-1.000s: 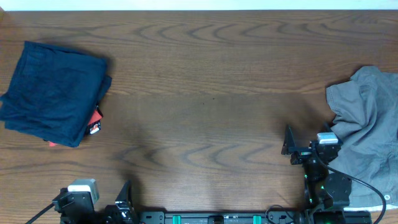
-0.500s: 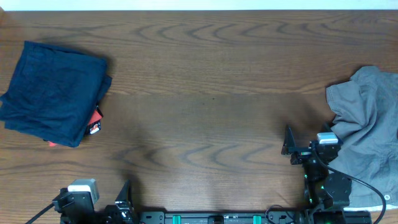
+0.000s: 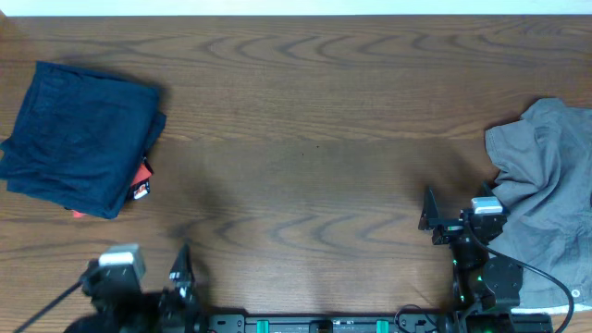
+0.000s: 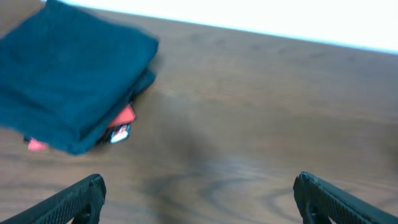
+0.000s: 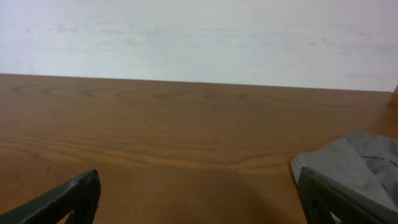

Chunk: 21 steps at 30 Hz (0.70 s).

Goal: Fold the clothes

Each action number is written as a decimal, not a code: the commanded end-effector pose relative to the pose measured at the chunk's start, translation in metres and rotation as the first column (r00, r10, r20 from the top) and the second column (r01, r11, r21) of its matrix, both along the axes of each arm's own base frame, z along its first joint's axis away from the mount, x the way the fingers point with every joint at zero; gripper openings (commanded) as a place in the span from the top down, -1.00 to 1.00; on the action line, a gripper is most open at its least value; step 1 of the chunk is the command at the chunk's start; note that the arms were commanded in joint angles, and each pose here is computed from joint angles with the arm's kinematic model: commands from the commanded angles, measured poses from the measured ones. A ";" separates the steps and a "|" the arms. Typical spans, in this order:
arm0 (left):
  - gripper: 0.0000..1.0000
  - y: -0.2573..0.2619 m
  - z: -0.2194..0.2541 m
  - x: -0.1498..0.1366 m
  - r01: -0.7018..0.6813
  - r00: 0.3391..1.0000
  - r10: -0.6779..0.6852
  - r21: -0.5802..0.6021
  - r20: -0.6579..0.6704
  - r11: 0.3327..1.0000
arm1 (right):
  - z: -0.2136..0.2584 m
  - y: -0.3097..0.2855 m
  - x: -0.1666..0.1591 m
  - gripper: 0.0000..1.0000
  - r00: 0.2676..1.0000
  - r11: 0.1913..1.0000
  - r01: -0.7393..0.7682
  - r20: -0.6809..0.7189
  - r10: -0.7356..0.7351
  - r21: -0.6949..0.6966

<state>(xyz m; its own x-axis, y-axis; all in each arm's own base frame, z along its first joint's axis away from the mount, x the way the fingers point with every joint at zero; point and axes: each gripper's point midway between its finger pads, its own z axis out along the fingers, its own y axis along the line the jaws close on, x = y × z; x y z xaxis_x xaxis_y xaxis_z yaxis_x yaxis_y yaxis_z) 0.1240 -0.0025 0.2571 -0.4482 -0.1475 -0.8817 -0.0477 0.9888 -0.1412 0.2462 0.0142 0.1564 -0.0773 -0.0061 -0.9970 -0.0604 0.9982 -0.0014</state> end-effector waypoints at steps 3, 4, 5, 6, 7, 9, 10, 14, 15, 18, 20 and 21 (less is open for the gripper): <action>-0.95 0.021 -0.057 0.034 -0.108 0.993 0.111 0.072 -0.035 0.992 | -0.001 0.004 0.000 -0.98 1.000 1.000 -0.021 0.000 0.021 -0.014; -0.95 0.022 -0.067 0.042 -0.118 0.992 0.120 0.074 -0.025 0.990 | -0.001 0.004 0.000 -0.98 1.000 1.000 -0.021 0.000 0.021 -0.014; -0.96 0.024 -0.076 0.050 -0.130 0.991 0.131 0.077 -0.010 0.989 | -0.001 0.004 0.000 -0.99 1.000 1.000 -0.021 0.000 0.021 -0.014; -0.96 0.026 -0.082 0.057 -0.140 0.990 0.140 0.077 0.007 0.987 | -0.001 0.004 0.000 -0.98 1.000 1.000 -0.021 0.000 0.021 -0.014; -0.95 0.027 -0.088 0.065 -0.150 0.989 0.148 0.077 0.030 0.986 | -0.001 0.004 0.000 -0.98 1.000 1.000 -0.021 0.000 0.021 -0.014; -0.96 0.030 -0.099 0.077 -0.170 0.983 0.164 0.076 0.078 0.982 | -0.001 0.004 0.000 -0.98 1.000 1.000 -0.021 0.000 0.021 -0.014; -0.96 0.031 -0.103 0.083 -0.173 0.981 0.165 0.076 0.101 0.982 | -0.001 0.004 0.000 -0.98 1.000 1.000 -0.021 0.000 0.021 -0.014; -0.96 0.034 -0.114 0.104 -0.203 0.960 0.186 0.062 0.211 0.977 | -0.001 0.004 0.000 -0.99 1.000 1.000 -0.021 0.000 0.021 -0.014; -0.96 0.034 -0.116 0.108 -0.203 0.955 0.184 0.063 0.232 0.977 | -0.001 0.004 0.000 -0.98 1.000 1.000 -0.021 0.000 0.021 -0.014; -0.96 0.037 -0.121 0.117 -0.220 0.933 0.196 0.046 0.303 0.974 | -0.001 0.004 0.000 -0.99 1.000 1.000 -0.021 0.000 0.021 -0.014; -0.96 0.038 -0.118 0.117 -0.223 0.927 0.199 0.042 0.317 0.974 | -0.001 0.004 0.000 -0.98 1.000 1.000 -0.021 0.000 0.021 -0.014; -0.96 0.038 -0.118 0.117 -0.223 0.928 0.199 0.043 0.316 0.974 | -0.001 0.004 0.000 -0.98 1.000 1.000 -0.021 -0.001 0.021 -0.014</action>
<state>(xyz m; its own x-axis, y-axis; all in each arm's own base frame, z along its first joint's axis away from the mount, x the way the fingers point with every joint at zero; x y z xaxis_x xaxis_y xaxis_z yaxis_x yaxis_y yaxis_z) 0.2418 0.0306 0.1530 -0.0975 -0.1445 -0.9847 -0.1953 0.9729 -0.1234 0.2462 0.0142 0.1567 -0.0760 -0.0095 -0.9971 -0.0606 0.9981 -0.0049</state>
